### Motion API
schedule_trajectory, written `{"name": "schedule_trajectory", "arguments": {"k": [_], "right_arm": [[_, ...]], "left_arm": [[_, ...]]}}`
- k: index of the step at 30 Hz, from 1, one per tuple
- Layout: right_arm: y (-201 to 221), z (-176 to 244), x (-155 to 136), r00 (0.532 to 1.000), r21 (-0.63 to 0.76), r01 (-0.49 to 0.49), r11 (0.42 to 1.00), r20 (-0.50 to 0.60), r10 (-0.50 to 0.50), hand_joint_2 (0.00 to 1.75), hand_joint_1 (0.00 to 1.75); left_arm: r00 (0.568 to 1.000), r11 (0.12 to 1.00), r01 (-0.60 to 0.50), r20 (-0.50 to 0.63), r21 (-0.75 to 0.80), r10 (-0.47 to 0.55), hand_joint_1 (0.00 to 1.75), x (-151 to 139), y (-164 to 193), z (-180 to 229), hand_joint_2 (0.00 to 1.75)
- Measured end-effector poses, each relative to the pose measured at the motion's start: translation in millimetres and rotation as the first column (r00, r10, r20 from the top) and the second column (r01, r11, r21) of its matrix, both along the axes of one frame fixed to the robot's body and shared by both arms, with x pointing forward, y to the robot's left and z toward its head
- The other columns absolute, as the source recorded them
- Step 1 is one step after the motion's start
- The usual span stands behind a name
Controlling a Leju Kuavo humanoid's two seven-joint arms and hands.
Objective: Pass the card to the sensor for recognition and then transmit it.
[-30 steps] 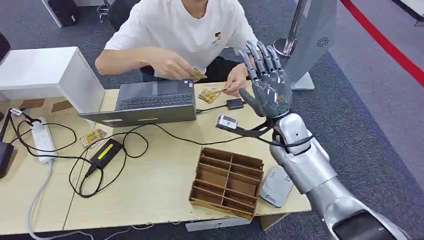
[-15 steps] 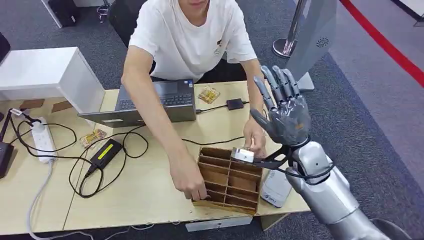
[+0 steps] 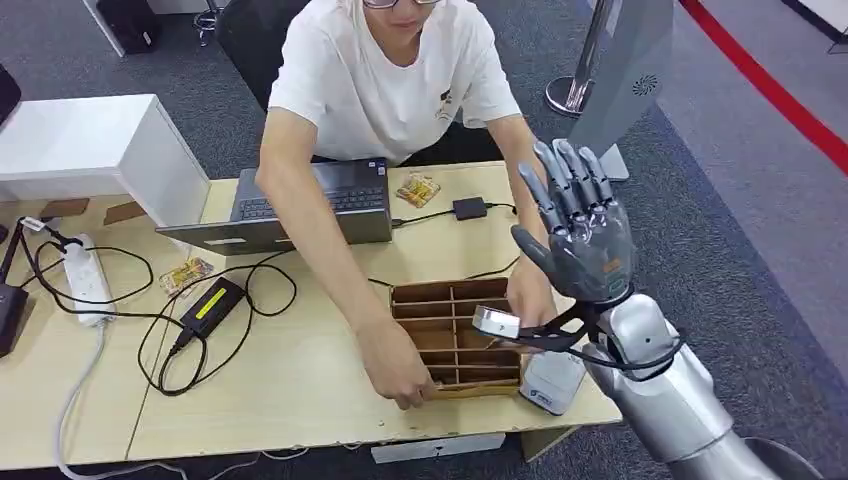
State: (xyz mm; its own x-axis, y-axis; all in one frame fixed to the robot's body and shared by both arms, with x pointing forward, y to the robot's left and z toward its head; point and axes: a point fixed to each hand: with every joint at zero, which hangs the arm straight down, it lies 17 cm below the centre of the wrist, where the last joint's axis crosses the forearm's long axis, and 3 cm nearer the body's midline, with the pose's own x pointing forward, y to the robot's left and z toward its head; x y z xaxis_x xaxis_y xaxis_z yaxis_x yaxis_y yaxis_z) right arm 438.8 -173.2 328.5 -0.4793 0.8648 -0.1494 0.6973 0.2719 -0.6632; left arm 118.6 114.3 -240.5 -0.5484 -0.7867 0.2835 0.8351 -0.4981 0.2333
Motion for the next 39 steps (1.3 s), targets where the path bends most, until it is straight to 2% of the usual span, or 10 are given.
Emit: {"name": "schedule_trajectory", "arguments": {"k": [28,34,39], "right_arm": [[1,-9,-2,1.0,-0.01,-0.009,1.0,-0.016,0.009,1.75,0.0],[2,-18,-12,1.0,-0.022,-0.021,1.0,-0.024,0.02,1.75,0.0],[2,-30,-32,0.999,-0.041,-0.035,0.999,-0.032,0.034,1.75,0.0]], "left_arm": [[1.0,1.0,0.002,0.005,-0.004,-0.002,0.0,1,-1,0,1.75],[1.0,1.0,-0.004,0.009,-0.01,0.004,0.0,1,-2,0,1.75],[1.0,1.0,-0.012,0.011,-0.013,0.012,0.0,1,-3,0,1.75]]}}
